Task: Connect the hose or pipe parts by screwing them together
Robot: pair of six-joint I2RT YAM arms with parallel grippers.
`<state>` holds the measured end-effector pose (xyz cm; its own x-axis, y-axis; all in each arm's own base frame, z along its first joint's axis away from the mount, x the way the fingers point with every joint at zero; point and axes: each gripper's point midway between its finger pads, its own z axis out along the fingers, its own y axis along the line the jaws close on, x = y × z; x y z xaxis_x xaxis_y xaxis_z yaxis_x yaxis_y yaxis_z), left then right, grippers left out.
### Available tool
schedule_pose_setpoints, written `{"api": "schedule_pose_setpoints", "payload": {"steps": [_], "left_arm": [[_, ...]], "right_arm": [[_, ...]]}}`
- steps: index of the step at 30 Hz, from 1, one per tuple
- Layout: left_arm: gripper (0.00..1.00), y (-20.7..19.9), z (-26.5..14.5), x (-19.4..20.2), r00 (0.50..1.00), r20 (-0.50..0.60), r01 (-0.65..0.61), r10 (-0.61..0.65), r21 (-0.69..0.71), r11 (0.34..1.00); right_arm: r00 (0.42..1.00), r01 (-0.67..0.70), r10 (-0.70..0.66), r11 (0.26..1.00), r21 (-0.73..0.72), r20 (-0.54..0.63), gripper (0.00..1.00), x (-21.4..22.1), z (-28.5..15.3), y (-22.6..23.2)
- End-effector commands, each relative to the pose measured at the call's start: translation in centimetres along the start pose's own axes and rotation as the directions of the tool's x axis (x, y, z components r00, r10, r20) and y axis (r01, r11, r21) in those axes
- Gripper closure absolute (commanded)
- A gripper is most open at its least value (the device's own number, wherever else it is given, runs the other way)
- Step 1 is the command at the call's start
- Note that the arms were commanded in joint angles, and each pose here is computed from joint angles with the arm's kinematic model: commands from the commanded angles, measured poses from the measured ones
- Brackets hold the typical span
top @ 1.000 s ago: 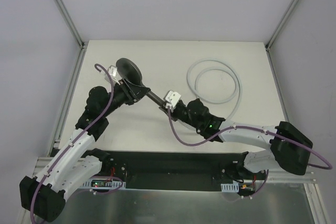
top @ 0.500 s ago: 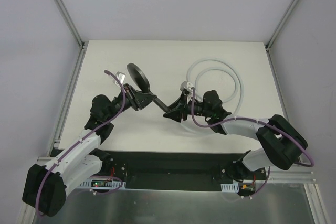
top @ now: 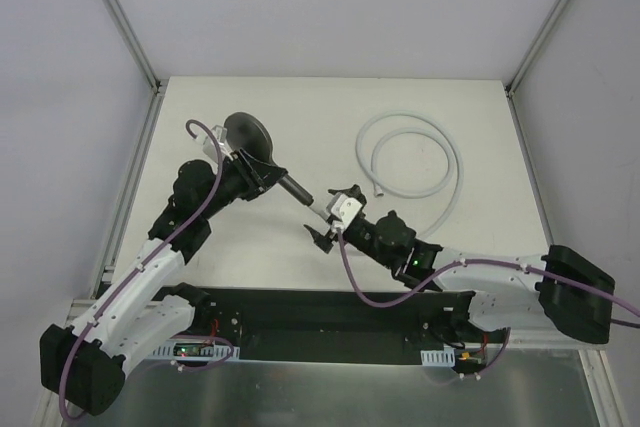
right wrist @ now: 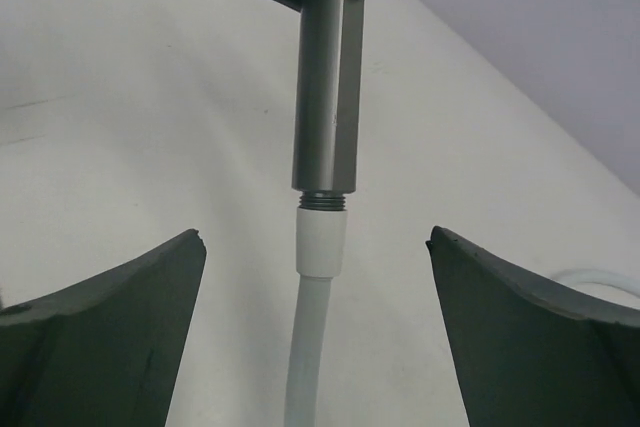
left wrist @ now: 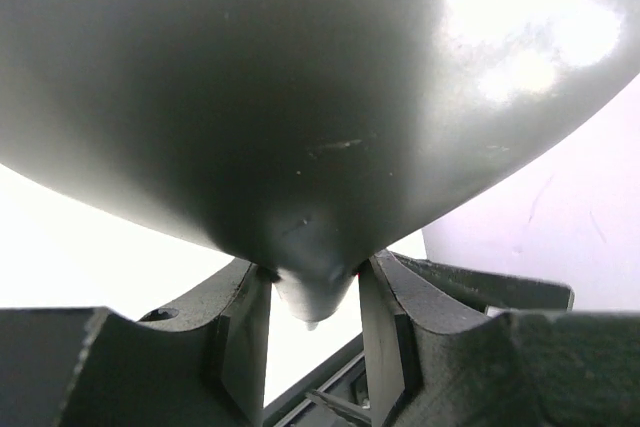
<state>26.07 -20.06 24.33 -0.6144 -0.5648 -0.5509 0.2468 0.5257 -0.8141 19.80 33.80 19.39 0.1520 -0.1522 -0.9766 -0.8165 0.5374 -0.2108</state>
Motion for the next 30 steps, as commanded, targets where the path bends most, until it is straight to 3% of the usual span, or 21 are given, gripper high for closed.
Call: {"api": "schedule_pose_setpoints", "payload": {"steps": [1,4,10,13,14,18,19,20,22,23,25,26,30], "left_arm": [[1.00,-3.0,-1.3,-2.8,0.989,0.098,0.105,-0.107,0.018,0.994],[1.00,-3.8,-2.0,-3.4,0.984,0.117,0.129,-0.132,0.030,0.991],[1.00,-3.6,-2.8,-3.2,0.975,0.107,0.197,-0.194,-0.016,0.980],[1.00,-3.6,-3.1,-3.3,0.976,0.113,0.192,-0.188,-0.022,0.981],[1.00,-3.6,-3.1,-3.2,0.977,0.113,0.187,-0.184,-0.022,0.982],[1.00,-3.3,-2.8,-3.0,0.990,0.100,0.099,-0.097,-0.014,0.995],[1.00,-3.9,-2.7,-2.5,0.997,0.074,0.024,-0.026,0.033,0.999],[1.00,-5.0,-2.5,-2.7,0.996,0.084,-0.019,0.011,0.102,0.995],[1.00,-5.6,-2.3,-0.7,0.994,0.035,-0.110,0.105,0.238,0.965],[1.00,-8.1,-2.9,-1.6,0.979,0.124,-0.199,0.164,0.369,0.908],[1.00,-6.4,-2.4,0.1,0.983,0.098,-0.184,0.158,0.391,0.902],[1.00,-7.0,-2.5,-0.1,0.976,0.130,-0.213,0.173,0.431,0.877],[1.00,-6.7,-2.4,1.0,0.951,0.155,-0.309,0.268,0.480,0.821]], "right_arm": [[0.954,0.297,-0.277,0.927,0.227,-0.118,0.06,-1.3,0.4,-3.5],[0.921,0.383,-0.351,0.891,0.242,-0.167,0.11,-1.5,1.4,-2.8],[0.906,0.416,-0.371,0.871,0.260,-0.205,0.35,-1.4,3.7,-1.8],[0.907,0.411,-0.355,0.867,0.283,-0.227,0.58,-0.9,4.2,-1.8],[0.912,0.397,-0.344,0.876,0.273,-0.224,0.72,-0.8,4.3,-1.6],[0.956,0.274,-0.247,0.945,0.178,-0.157,0.98,-1.1,4.4,-0.1],[0.969,0.226,-0.203,0.959,0.171,-0.139,0.99,-1.5,4.1,-1.0],[0.981,0.171,-0.164,0.983,0.067,-0.102,0.99,-1.1,4.1,0.3],[0.997,-0.053,0.054,0.999,0.007,-0.063,0.99,-1.0,3.9,-1.1],[0.990,-0.134,0.128,0.980,-0.149,-0.052,0.99,-0.8,3.6,1.0],[0.968,-0.251,0.248,0.951,-0.179,-0.042,0.99,-0.8,3.3,-0.3],[0.959,-0.281,0.279,0.919,-0.277,-0.049,0.99,-1.0,2.8,0.9],[0.921,-0.384,0.378,0.841,-0.381,-0.093,0.99,-0.8,2.1,0.9]]}}
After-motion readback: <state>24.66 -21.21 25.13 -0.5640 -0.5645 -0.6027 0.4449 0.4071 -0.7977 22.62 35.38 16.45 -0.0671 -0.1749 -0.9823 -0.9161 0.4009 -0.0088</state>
